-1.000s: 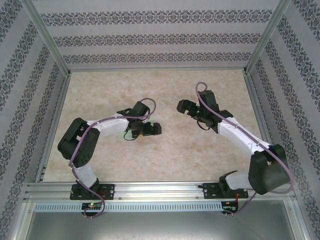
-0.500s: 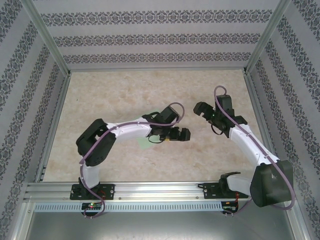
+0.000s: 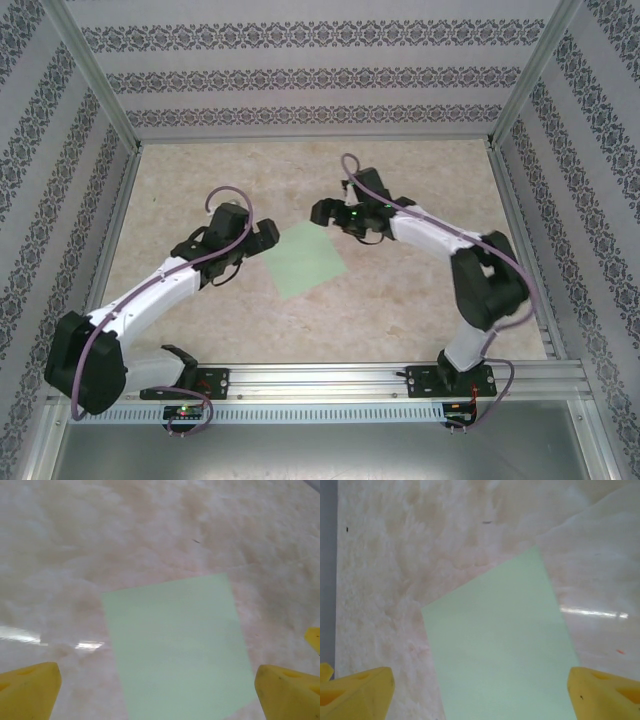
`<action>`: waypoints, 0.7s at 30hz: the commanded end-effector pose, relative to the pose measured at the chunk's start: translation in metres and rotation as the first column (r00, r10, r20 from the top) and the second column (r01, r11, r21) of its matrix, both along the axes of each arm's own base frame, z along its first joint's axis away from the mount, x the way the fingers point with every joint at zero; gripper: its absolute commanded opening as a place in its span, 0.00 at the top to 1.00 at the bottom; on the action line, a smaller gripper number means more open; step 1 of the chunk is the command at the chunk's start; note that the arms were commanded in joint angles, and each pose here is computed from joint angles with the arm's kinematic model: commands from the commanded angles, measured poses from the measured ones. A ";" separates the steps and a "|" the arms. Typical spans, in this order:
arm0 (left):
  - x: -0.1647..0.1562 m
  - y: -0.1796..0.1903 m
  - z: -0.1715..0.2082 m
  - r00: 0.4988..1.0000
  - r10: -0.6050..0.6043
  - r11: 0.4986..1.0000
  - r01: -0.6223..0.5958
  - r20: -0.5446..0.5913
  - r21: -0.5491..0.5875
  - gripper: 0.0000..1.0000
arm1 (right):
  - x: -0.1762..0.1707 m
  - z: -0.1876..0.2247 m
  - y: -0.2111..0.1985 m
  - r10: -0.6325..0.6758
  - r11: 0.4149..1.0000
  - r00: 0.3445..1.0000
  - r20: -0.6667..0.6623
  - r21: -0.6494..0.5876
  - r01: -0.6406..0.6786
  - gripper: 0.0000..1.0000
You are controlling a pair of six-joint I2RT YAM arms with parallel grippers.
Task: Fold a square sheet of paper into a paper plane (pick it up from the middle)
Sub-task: Move the square sheet of paper to the center of the table, then rotate the square sheet of paper at the center of the table.
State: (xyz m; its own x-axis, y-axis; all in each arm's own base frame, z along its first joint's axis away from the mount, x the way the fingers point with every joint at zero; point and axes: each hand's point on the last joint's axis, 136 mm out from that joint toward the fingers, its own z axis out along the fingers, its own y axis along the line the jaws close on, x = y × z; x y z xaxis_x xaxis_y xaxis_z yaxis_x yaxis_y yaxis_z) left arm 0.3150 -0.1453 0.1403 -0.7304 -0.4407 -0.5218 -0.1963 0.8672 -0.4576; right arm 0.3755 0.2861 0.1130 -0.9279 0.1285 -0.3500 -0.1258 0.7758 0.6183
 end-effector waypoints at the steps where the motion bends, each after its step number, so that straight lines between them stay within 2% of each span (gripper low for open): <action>1: 0.000 0.022 0.016 0.996 0.073 0.997 -0.074 0.055 0.021 0.00 | 0.005 0.003 0.037 0.063 0.998 0.998 -0.015 0.026 -0.062 0.12; 3: -0.002 0.027 0.020 0.994 0.085 0.996 -0.087 0.073 0.021 0.00 | 0.005 -0.010 0.050 0.070 0.998 0.997 -0.035 0.000 -0.070 0.11; 7: -0.006 0.035 0.026 0.988 0.113 0.993 -0.116 0.104 0.018 0.00 | 0.005 -0.034 0.068 0.102 0.995 0.988 -0.114 0.033 -0.098 0.14; 11: -0.007 0.037 0.030 0.984 0.122 0.992 -0.123 0.132 0.000 0.00 | 0.004 -0.056 0.064 0.067 0.998 0.986 -0.154 0.001 -0.067 0.15; 16: -0.004 0.030 0.041 0.981 0.083 0.997 -0.080 0.177 -0.024 0.00 | 0.000 -0.078 0.033 -0.049 0.998 0.983 -0.179 -0.047 0.042 0.16; 21: 0.001 0.022 0.049 0.977 0.043 0.999 -0.037 0.210 -0.033 0.00 | -0.009 -0.089 -0.021 -0.217 0.974 0.958 -0.185 -0.111 0.199 0.17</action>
